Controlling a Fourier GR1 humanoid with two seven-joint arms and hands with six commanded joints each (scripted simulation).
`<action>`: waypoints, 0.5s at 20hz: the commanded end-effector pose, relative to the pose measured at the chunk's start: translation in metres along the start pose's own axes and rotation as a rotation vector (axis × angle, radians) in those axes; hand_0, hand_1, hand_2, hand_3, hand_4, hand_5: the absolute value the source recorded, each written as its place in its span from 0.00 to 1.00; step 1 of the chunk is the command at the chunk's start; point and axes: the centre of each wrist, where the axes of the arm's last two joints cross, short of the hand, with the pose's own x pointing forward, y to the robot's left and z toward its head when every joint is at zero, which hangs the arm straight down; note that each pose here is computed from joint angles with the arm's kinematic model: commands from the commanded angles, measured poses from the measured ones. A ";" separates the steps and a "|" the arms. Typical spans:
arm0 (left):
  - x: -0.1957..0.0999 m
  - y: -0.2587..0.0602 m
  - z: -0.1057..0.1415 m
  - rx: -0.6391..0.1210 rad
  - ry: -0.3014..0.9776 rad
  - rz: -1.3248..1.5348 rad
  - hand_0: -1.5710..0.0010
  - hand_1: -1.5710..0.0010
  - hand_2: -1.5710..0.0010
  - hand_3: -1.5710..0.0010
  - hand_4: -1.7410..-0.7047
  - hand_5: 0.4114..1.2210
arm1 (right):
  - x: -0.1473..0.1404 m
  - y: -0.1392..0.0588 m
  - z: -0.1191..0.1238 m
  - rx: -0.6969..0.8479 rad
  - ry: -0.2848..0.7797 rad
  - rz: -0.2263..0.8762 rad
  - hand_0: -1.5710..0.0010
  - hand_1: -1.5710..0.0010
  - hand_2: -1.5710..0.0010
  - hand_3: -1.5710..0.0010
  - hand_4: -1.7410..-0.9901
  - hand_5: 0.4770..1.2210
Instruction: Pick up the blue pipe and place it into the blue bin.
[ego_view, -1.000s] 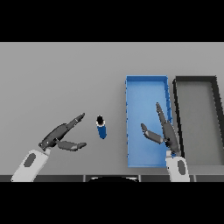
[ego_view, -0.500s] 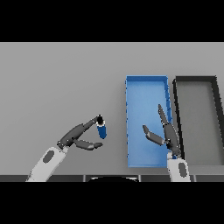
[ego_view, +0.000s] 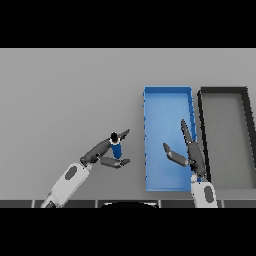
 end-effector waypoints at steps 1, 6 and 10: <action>0.000 0.001 -0.005 0.010 -0.004 0.011 1.00 1.00 0.97 1.00 0.48 0.18 | 0.001 -0.002 -0.001 -0.005 -0.006 0.009 1.00 1.00 1.00 1.00 0.72 0.17; 0.001 -0.009 -0.015 0.038 -0.019 0.096 0.68 0.57 0.53 0.55 0.31 0.55 | 0.002 -0.001 0.000 -0.010 -0.004 0.002 1.00 1.00 1.00 1.00 0.73 0.17; -0.001 -0.022 -0.020 -0.006 -0.068 0.068 0.28 0.23 0.22 0.25 0.14 0.82 | 0.001 0.000 -0.003 0.000 -0.001 -0.001 1.00 1.00 1.00 1.00 0.72 0.17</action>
